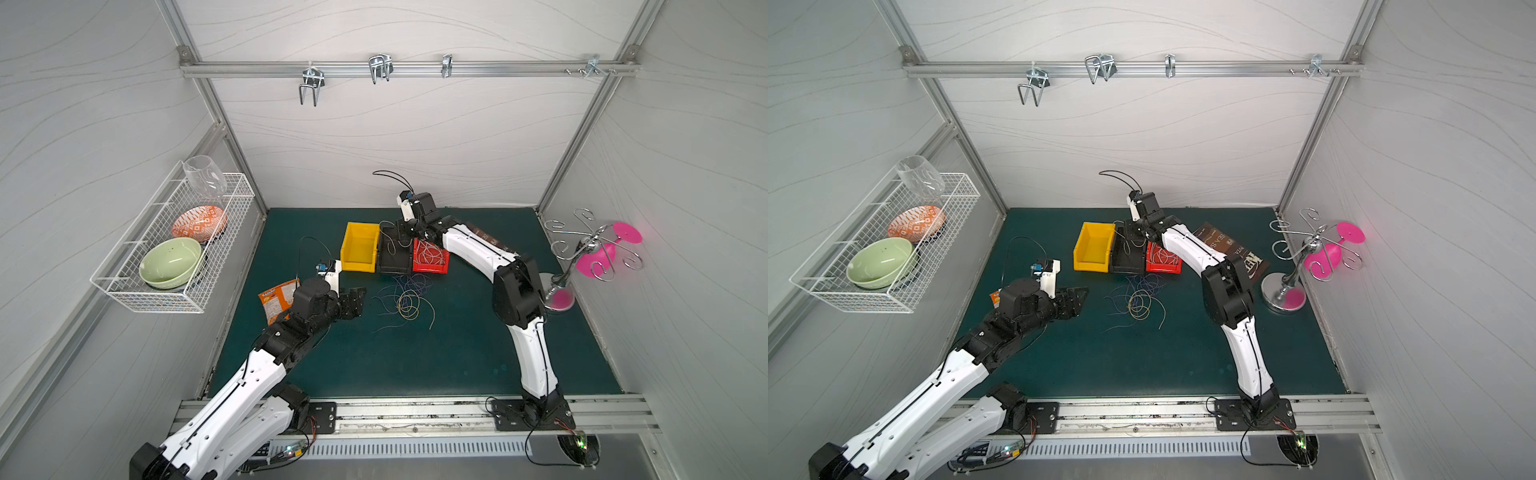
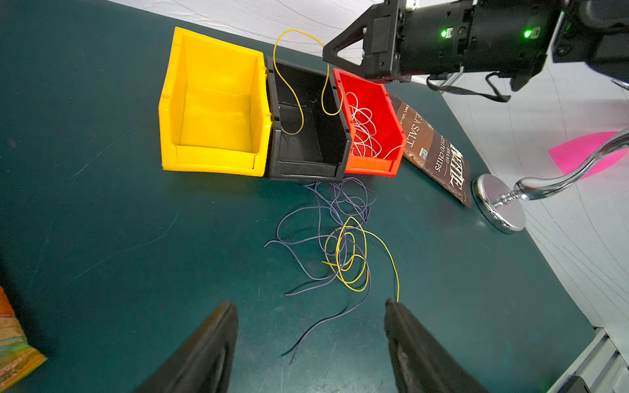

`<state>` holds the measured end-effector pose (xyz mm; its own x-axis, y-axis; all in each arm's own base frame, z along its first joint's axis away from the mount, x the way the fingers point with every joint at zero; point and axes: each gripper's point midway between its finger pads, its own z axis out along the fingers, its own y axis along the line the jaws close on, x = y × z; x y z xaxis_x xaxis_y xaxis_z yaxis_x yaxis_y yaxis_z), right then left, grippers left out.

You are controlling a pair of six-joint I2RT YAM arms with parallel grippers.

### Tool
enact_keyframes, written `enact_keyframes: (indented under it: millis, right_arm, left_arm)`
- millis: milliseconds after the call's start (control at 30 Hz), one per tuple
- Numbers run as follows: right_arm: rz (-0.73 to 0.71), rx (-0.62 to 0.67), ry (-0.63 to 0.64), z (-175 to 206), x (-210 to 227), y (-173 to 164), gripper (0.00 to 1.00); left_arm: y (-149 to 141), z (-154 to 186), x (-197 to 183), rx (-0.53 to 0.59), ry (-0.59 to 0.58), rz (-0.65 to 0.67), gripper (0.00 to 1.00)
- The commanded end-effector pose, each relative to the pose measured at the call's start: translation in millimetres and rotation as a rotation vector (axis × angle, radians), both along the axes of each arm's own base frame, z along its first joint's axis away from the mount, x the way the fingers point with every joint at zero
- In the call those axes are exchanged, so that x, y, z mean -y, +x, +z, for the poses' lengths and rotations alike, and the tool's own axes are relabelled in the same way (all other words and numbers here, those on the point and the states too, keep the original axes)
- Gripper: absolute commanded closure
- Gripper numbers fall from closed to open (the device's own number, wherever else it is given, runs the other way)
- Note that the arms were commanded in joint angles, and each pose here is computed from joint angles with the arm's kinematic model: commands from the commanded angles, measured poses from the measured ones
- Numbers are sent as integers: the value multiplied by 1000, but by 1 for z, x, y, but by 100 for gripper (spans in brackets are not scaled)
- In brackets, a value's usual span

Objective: Untangle and sort cables by color
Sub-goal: Place the cable in the bin.

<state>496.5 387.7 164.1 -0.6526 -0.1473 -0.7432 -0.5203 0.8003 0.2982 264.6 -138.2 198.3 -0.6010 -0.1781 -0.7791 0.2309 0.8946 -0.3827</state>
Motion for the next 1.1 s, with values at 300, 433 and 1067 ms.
enact_keyframes:
  millis: [300,433,1067]
  right_arm:
    - [-103,-67,-17,-44,3,9,100]
    - [-175,-51,-74,-49,21,11,100]
    - [-134,-28,-106,-40,12,-4,80]
  left_arm:
    - [5,7,-2,25,-2,4,27]
    - [5,6,-2,21,-2,1,27]
    - [5,5,-2,10,-12,-2,26]
